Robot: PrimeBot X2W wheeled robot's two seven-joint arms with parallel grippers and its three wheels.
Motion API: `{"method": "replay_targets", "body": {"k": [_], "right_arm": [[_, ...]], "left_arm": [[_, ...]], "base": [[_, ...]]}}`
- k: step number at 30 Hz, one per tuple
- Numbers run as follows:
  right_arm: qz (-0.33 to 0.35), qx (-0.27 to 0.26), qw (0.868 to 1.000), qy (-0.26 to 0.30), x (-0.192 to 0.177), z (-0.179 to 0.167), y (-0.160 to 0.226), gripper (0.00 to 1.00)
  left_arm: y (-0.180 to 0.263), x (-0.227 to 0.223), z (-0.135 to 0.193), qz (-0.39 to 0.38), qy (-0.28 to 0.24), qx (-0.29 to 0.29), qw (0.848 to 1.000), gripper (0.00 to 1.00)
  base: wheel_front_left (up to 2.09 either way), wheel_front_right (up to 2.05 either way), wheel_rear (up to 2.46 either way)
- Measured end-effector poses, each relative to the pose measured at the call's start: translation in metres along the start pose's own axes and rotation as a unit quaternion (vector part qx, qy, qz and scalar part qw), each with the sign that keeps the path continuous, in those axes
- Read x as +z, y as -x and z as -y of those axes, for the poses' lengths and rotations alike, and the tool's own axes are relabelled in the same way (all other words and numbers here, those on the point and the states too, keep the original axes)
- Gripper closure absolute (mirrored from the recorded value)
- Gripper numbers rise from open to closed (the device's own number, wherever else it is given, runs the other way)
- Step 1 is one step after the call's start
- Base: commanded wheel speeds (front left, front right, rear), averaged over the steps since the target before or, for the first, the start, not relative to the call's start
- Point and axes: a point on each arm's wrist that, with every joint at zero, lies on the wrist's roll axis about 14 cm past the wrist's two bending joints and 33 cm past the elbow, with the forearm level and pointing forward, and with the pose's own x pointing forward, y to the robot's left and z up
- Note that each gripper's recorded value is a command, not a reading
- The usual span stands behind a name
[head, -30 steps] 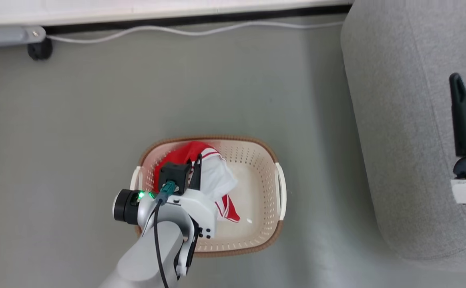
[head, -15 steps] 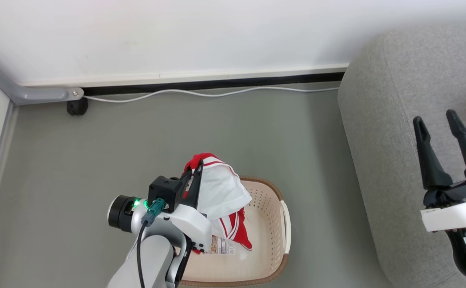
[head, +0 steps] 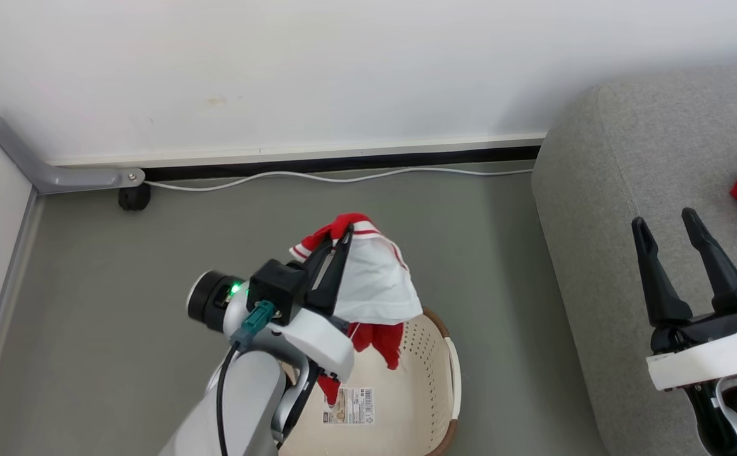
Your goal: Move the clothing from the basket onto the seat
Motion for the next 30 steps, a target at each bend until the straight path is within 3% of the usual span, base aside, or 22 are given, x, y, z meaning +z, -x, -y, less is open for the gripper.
{"method": "replay_targets", "body": {"k": [13,30], "right_arm": [[-0.007,-0.001,1.000,0.000,-0.005,-0.004,0.006,0.00],[-0.037,0.010,0.999,-0.006,-0.026,-0.012,0.010,0.00]], "left_arm": [[-0.026,0.086,0.040,0.105,-0.048,-0.080,0.990,1.00],[-0.039,0.120,0.061,0.143,-0.070,-0.115,0.980,1.00]], "base": [[0.00,0.00,0.00],[0.00,0.00,0.00]]}}
